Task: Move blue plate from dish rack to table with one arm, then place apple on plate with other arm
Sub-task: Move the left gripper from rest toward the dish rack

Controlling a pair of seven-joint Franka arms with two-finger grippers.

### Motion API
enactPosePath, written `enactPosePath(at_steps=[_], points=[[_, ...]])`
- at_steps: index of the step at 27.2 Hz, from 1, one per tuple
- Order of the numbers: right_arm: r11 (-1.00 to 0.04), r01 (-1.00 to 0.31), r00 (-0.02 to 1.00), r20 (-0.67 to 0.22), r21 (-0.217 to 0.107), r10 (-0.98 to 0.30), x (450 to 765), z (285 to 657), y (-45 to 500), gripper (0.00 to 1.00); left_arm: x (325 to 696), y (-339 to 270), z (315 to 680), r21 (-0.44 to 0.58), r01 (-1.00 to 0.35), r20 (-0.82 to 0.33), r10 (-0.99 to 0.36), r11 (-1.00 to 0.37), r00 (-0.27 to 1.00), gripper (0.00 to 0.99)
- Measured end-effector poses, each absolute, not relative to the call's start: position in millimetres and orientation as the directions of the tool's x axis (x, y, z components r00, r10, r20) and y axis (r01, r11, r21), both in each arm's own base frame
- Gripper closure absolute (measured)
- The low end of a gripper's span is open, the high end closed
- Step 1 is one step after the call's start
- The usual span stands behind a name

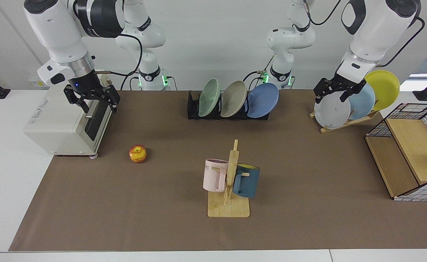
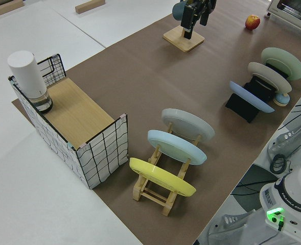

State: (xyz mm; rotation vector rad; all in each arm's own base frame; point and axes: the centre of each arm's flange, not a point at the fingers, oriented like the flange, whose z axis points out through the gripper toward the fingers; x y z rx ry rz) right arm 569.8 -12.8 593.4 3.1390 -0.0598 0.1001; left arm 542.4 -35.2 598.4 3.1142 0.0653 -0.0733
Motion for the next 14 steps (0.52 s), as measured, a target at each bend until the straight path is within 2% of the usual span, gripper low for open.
enactPosePath(at_steps=[14], points=[[-0.999, -0.038, 0.997, 0.064, -0.001, -0.038, 569.8, 593.4, -12.8, 0.0, 540.9, -37.2, 597.9, 0.024, 0.039, -0.058, 0.037, -0.999, 0.998, 0.0]])
